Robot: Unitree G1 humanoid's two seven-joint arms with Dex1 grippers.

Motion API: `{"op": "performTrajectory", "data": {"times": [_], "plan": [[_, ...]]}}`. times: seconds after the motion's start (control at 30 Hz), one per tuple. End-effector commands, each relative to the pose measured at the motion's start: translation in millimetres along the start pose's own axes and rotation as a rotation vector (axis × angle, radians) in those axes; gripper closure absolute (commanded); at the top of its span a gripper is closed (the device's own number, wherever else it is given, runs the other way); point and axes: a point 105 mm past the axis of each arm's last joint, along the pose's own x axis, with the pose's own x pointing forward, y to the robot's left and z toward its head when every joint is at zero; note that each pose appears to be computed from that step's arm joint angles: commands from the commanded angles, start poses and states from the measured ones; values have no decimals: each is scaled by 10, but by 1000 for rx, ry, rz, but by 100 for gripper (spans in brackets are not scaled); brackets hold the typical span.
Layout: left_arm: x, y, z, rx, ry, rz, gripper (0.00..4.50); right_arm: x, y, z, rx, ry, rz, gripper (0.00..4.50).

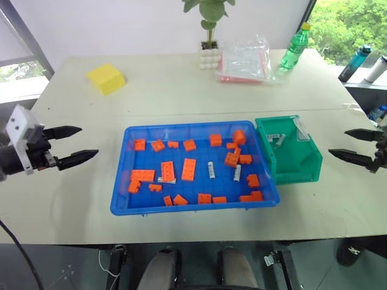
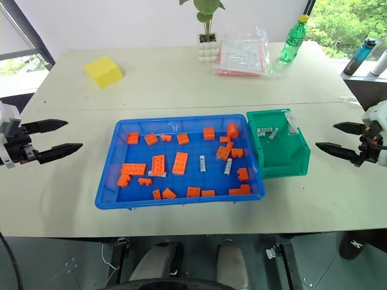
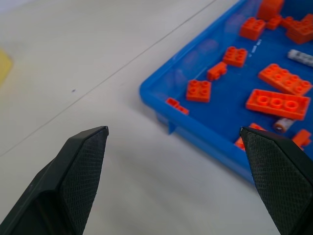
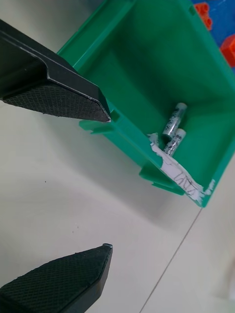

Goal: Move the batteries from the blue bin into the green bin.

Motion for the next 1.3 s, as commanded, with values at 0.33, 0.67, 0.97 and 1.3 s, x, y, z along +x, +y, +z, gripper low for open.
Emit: {"op": "performTrajectory", "data": {"times": [0.33,0.67,0.97,1.3], "plan": [[-77,65,135,35,-38,53,0,-23,-92,99,-31,-59,-52,41],[-17,26,146,45,-40,29,0,-7,-122,182,-28,-77,-50,41],[11,-111,206,44,-56,-20,0,353,269,941,-151,-226,161,20],[85,-401,329,52,-64,-170,0,1269,1647,1663,-250,-365,630,20]]}}
